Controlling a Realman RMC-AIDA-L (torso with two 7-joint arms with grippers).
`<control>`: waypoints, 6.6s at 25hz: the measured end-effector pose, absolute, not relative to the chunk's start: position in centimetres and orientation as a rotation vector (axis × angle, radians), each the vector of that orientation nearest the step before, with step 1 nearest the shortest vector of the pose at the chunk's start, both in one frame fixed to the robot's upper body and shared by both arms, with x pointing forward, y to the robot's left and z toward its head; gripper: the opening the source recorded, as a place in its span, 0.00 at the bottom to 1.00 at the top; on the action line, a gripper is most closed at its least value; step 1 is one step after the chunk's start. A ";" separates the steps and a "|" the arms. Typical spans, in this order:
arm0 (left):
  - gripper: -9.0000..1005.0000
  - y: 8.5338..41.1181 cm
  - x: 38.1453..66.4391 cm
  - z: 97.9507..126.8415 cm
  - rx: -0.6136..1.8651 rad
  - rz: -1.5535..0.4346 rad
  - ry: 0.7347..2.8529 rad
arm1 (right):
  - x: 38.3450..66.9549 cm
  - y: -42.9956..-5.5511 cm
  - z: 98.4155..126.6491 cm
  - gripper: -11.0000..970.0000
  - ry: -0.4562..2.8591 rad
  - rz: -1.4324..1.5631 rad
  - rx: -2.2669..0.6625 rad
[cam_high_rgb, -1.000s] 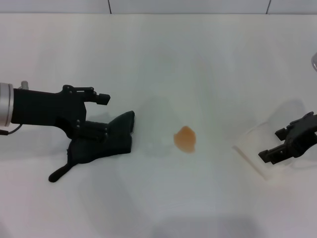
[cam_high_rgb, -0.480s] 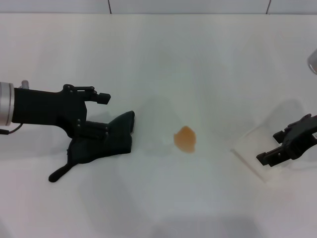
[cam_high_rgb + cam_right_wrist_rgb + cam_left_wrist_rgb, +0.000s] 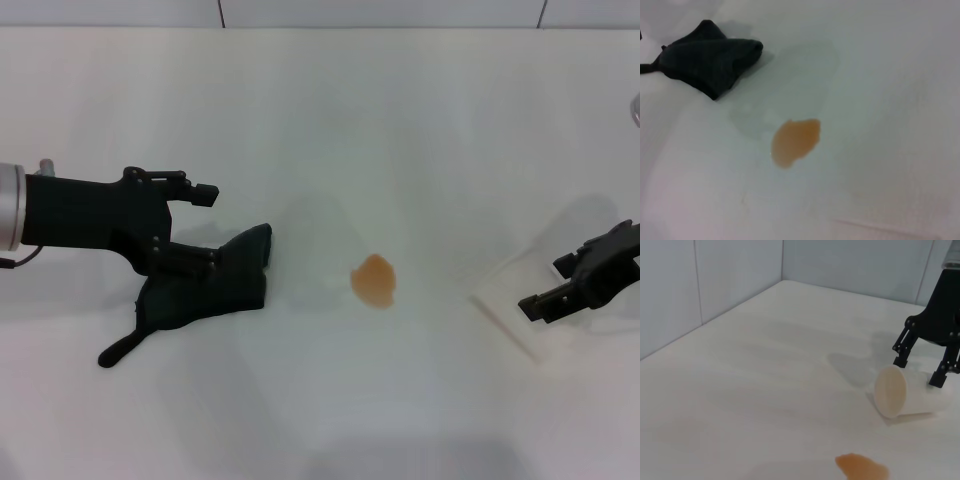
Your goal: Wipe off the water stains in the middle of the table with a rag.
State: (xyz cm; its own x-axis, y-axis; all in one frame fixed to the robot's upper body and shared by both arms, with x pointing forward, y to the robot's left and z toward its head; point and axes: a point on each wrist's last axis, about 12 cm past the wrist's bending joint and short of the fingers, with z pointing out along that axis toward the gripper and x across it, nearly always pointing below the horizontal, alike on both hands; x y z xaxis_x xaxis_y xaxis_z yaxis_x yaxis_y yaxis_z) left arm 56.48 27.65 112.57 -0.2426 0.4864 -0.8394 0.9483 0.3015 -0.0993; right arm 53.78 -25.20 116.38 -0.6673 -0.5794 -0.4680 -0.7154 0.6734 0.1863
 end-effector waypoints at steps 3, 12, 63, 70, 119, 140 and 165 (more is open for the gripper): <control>0.88 27.7 56.5 112.6 1.280 -0.819 1.857 | 53.8 -25.1 116.4 0.82 2.515 0.512 -1.022; 0.88 27.7 56.6 112.6 1.274 -0.807 1.859 | 53.9 -24.8 116.4 0.82 2.524 0.547 -1.033; 0.88 27.4 57.3 112.9 1.272 -0.778 1.852 | 53.5 -23.2 115.8 0.83 2.541 0.571 -1.041; 0.88 27.4 57.3 112.9 1.272 -0.778 1.852 | 53.5 -23.1 115.5 0.83 2.556 0.580 -1.039; 0.88 27.4 57.5 112.9 1.262 -0.765 1.852 | 53.8 -22.7 115.9 0.66 2.543 0.580 -1.061; 0.88 27.3 57.6 112.5 1.247 -0.757 1.842 | 55.6 -28.5 115.9 0.63 2.280 0.696 -0.830; 0.88 26.9 57.6 112.5 1.247 -0.777 1.838 | 53.5 -33.4 109.2 0.63 1.957 0.707 -0.678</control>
State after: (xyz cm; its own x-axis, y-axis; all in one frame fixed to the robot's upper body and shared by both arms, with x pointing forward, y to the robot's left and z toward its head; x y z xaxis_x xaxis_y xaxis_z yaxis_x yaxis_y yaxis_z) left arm 57.56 26.85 112.49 -0.2264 0.4716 -0.8523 0.9400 0.3351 -0.0643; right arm 53.49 -33.39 109.17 -0.4279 -0.1745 -0.8868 -0.7010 0.6835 0.2037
